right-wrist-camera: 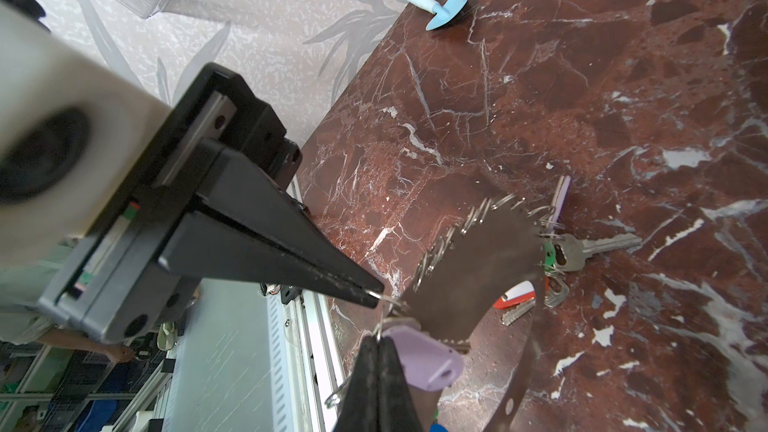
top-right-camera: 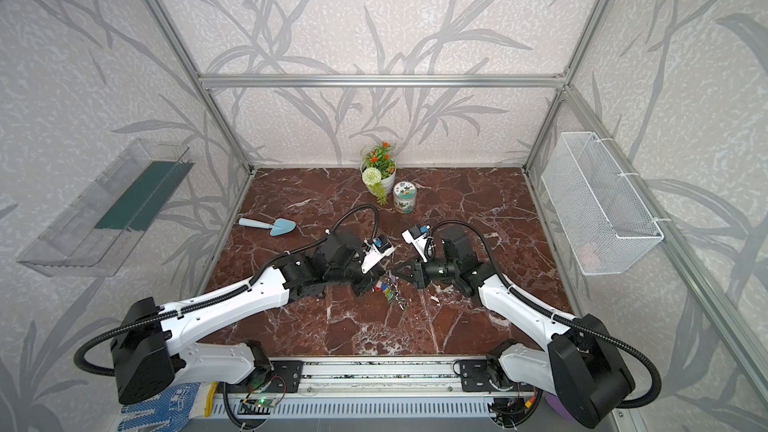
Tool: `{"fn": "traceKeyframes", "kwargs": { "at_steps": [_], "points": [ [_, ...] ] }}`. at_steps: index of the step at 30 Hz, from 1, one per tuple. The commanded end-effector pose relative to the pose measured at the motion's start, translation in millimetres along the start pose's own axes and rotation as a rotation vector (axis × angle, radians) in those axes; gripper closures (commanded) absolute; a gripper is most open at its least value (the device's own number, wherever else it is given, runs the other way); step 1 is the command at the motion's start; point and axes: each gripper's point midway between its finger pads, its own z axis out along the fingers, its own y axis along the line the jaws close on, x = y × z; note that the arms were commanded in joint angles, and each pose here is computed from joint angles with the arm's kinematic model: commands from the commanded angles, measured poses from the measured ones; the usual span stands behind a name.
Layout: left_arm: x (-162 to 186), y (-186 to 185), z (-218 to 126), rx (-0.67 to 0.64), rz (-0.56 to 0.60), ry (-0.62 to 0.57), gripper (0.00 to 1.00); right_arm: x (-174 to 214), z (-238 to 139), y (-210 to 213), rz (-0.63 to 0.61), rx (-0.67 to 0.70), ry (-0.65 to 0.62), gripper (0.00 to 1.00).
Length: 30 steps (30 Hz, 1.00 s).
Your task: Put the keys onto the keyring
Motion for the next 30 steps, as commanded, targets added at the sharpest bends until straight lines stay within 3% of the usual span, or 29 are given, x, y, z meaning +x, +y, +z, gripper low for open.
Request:
{"fn": "traceKeyframes", "kwargs": {
  "at_steps": [1,30],
  "points": [
    [-26,-3,-5,0.006,0.030,-0.082,1.00,-12,-1,12,-0.044,-0.031,-0.027,1.00],
    [-24,-16,-11,0.023,0.096,-0.115,1.00,-13,0,-10,0.052,0.005,-0.051,1.00]
  ]
}}
